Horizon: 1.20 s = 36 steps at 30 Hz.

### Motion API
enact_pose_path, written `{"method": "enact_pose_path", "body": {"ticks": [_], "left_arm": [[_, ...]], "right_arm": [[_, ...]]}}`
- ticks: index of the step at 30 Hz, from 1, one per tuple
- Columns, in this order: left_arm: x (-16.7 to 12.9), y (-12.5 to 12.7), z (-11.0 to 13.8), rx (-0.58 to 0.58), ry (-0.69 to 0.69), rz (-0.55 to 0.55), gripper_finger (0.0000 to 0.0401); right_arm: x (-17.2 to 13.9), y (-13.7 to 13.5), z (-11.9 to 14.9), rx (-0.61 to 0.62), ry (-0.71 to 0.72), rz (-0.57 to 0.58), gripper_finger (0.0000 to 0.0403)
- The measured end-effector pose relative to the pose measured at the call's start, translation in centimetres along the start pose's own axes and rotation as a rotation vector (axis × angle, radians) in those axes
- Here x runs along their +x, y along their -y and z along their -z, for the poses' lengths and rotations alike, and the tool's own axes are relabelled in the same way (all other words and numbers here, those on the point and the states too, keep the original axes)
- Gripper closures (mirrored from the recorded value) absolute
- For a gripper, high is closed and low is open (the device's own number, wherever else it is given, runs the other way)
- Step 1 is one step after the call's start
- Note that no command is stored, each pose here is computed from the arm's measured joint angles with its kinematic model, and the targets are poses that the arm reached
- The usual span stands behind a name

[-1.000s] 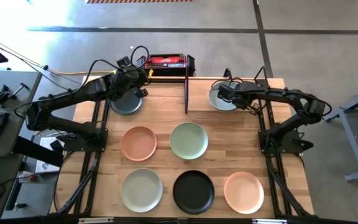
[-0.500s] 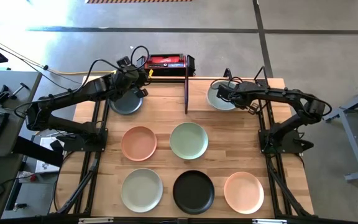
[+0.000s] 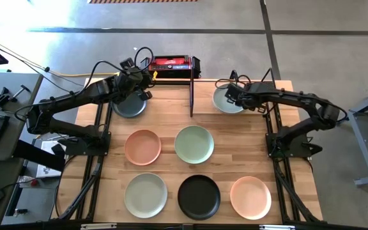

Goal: Place and stack plates onto a shelf
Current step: Stack the light blue plate on top of the white plate on the shelf

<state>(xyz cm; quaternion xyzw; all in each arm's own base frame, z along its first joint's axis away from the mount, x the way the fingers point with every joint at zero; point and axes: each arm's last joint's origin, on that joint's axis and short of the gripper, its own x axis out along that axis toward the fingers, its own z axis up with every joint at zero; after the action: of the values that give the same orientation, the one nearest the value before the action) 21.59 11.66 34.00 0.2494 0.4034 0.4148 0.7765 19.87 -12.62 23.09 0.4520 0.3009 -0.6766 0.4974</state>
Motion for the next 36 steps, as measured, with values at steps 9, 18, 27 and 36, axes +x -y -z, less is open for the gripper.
{"method": "enact_pose_path", "body": {"ticks": [9, 18, 27, 36], "left_arm": [[0.00, 0.00, 0.00, 0.000, 0.000, 0.000, 0.0268], [0.01, 0.00, 0.00, 0.000, 0.000, 0.000, 0.0268], [0.00, 0.00, 0.00, 0.000, 0.000, 0.000, 0.0268], [0.01, 0.02, -0.04, -0.002, 0.007, 0.008, 0.0268]], "right_arm": [[-0.49, 0.25, 0.21, -0.302, -0.114, -0.060, 0.0274], [-0.06, 0.27, -0.14, -0.426, -0.173, -0.077, 0.0274], [0.10, 0.53, -0.03, -0.483, -0.228, -0.063, 0.0274], [0.16, 0.55, -0.17, -0.478, -0.210, -0.055, 0.0275]]}}
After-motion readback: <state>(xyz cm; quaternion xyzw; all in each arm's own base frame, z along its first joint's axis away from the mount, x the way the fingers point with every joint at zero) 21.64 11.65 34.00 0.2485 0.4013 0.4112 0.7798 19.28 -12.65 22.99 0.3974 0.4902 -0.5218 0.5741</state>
